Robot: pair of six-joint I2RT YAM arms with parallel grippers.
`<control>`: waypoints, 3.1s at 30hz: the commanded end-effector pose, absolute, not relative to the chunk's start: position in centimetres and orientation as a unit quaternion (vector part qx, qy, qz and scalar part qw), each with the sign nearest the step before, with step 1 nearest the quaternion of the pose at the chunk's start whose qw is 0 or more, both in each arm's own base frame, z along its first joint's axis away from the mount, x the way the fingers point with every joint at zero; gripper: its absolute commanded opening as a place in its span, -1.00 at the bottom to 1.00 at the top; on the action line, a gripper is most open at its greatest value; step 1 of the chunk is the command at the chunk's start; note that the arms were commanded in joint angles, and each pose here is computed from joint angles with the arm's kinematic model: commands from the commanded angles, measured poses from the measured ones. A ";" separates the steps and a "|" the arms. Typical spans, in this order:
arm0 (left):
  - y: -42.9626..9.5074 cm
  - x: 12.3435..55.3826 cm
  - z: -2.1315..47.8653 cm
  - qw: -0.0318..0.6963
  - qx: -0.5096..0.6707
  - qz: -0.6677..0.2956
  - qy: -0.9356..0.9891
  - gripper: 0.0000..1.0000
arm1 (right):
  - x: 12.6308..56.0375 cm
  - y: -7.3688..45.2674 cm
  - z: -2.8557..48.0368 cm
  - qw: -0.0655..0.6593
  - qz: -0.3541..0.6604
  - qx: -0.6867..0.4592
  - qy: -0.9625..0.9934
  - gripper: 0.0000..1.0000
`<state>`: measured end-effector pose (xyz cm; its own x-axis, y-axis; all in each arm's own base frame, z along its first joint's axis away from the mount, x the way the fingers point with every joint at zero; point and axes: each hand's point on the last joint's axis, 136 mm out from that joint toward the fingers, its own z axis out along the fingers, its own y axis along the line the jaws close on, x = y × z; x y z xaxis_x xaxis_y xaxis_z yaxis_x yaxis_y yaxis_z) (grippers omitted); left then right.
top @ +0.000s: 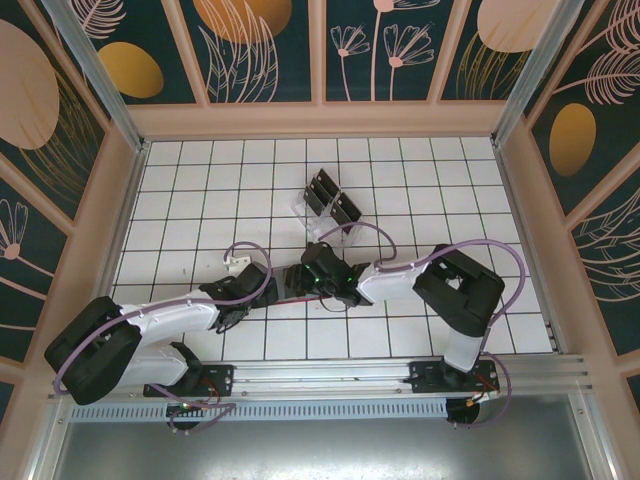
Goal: Put the credit cards into the card holder
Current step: Insert the credit card into the card slot.
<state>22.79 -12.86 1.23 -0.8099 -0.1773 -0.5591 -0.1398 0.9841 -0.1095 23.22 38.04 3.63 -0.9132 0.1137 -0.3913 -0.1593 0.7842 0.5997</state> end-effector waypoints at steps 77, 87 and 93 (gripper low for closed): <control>-11.9 23.8 2.8 0.311 -0.088 0.018 0.946 0.97 | 23.1 38.1 6.6 0.208 0.347 -0.044 0.913 -0.52; -11.3 22.8 2.1 0.289 -0.087 0.027 0.953 0.97 | 22.9 37.9 5.3 0.201 0.336 -0.052 0.919 -0.48; -11.1 22.0 1.0 0.274 -0.090 0.026 0.957 0.97 | 22.9 37.5 4.0 0.196 0.319 -0.053 0.926 -0.47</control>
